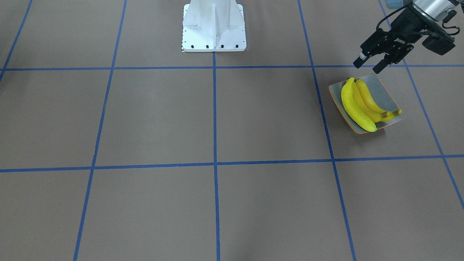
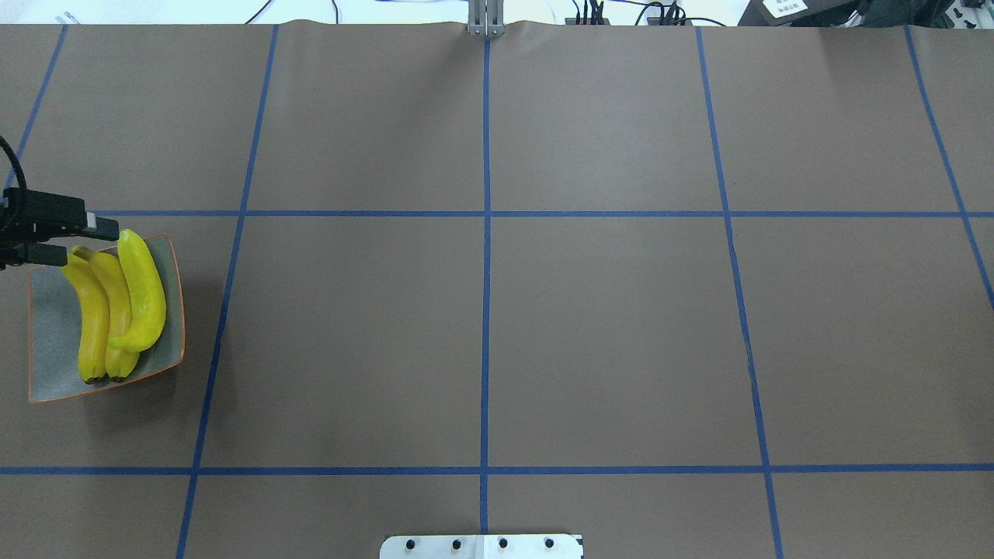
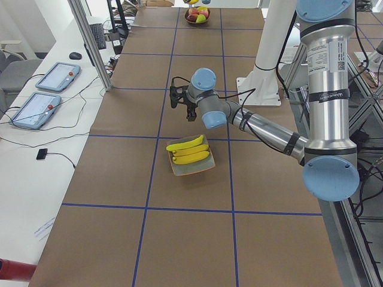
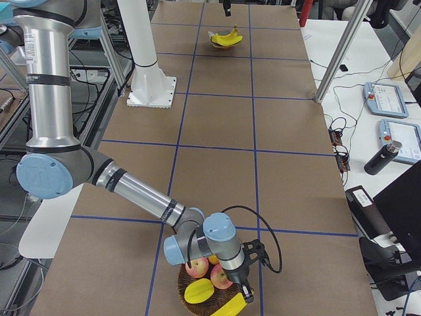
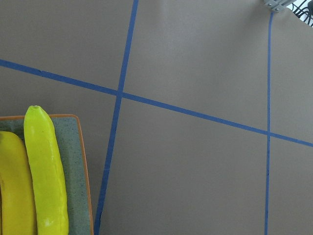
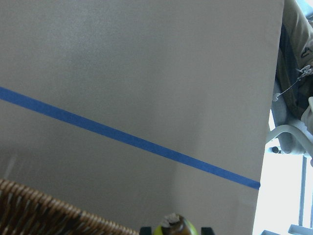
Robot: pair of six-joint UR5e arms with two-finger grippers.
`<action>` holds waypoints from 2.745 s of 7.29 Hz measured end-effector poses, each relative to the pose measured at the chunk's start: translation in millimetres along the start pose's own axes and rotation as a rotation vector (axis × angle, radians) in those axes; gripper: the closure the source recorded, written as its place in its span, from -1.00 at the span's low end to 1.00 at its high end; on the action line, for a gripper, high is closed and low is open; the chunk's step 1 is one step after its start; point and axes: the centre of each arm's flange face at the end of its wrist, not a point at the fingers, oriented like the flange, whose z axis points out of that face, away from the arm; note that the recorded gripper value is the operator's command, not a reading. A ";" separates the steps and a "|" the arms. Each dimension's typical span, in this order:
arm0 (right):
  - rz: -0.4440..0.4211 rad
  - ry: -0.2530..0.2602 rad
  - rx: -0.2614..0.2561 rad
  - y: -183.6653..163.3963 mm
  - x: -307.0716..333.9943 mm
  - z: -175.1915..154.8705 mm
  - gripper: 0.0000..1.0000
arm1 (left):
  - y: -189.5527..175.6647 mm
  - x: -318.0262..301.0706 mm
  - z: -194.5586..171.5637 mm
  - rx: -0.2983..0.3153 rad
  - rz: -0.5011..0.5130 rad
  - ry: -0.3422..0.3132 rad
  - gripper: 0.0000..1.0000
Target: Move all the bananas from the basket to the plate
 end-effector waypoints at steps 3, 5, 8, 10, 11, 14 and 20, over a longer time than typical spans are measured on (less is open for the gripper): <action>0.058 0.022 0.019 -74.3 14.4 -69.5 1.00 | 0.5 -0.3 0.3 -0.002 -0.002 -0.001 -1.00; 0.200 0.026 0.073 -131.9 15.1 -104.1 1.00 | 0.5 0.2 0.6 -0.004 -0.007 0.001 -1.00; 0.428 -0.048 0.184 -216.6 -51.0 -146.7 1.00 | 1.6 4.1 -0.3 -0.006 -0.003 0.014 -1.00; 0.598 -0.160 0.232 -278.2 -134.2 -196.3 1.00 | 0.4 8.5 -0.1 -0.005 0.003 0.022 -1.00; 0.679 -0.220 0.245 -310.5 -182.9 -226.9 1.00 | -0.1 10.8 -0.2 -0.004 0.007 0.026 -1.00; 0.879 -0.437 0.253 -388.7 -340.9 -303.8 1.00 | -4.9 30.6 -0.8 0.008 0.041 0.062 -1.00; 1.074 -0.894 0.208 -396.7 -584.8 -485.4 1.00 | -7.9 143.9 19.0 -0.028 0.102 0.228 -1.00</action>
